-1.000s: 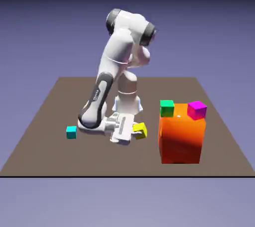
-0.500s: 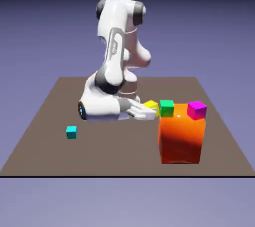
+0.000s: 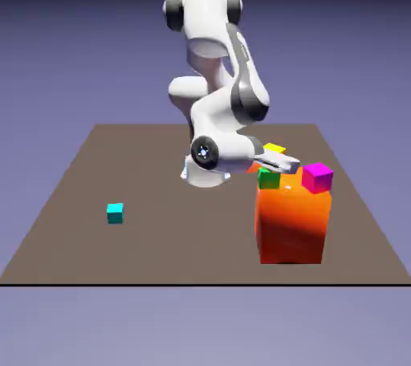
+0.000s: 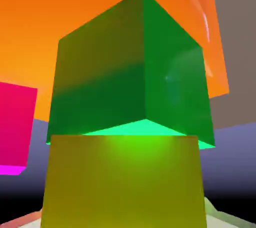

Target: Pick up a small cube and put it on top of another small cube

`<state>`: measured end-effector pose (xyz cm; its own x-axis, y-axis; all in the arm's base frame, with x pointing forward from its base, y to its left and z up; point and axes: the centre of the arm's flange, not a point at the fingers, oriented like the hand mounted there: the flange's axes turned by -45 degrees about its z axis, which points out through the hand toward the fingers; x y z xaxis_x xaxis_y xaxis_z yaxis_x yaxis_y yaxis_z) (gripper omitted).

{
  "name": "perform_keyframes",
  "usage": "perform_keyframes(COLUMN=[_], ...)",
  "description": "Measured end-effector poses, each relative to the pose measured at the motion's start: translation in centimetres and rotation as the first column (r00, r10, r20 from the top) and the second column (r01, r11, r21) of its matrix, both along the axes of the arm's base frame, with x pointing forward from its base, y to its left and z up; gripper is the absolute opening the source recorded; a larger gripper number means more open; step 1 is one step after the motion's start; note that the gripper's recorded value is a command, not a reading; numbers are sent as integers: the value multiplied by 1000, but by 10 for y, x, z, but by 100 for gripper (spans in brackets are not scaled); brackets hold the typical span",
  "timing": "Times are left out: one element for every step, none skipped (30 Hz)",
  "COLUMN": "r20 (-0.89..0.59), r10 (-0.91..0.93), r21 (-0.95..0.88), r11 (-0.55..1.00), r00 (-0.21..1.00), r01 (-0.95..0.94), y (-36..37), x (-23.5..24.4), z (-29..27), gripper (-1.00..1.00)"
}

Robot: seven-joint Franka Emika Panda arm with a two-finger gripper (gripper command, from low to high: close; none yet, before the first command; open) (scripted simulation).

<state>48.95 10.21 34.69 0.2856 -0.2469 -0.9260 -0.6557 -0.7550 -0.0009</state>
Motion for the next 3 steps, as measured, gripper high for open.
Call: perform_keyframes(r20=[0, 0, 0], r10=[0, 0, 0], r21=[1, 1, 0], r11=[1000, 1000, 1000], r00=[1000, 1000, 1000], r01=[0, 0, 0], y=[-6, -13, -19], x=[8, 15, 22], z=[8, 16, 24], gripper=[100, 100, 100])
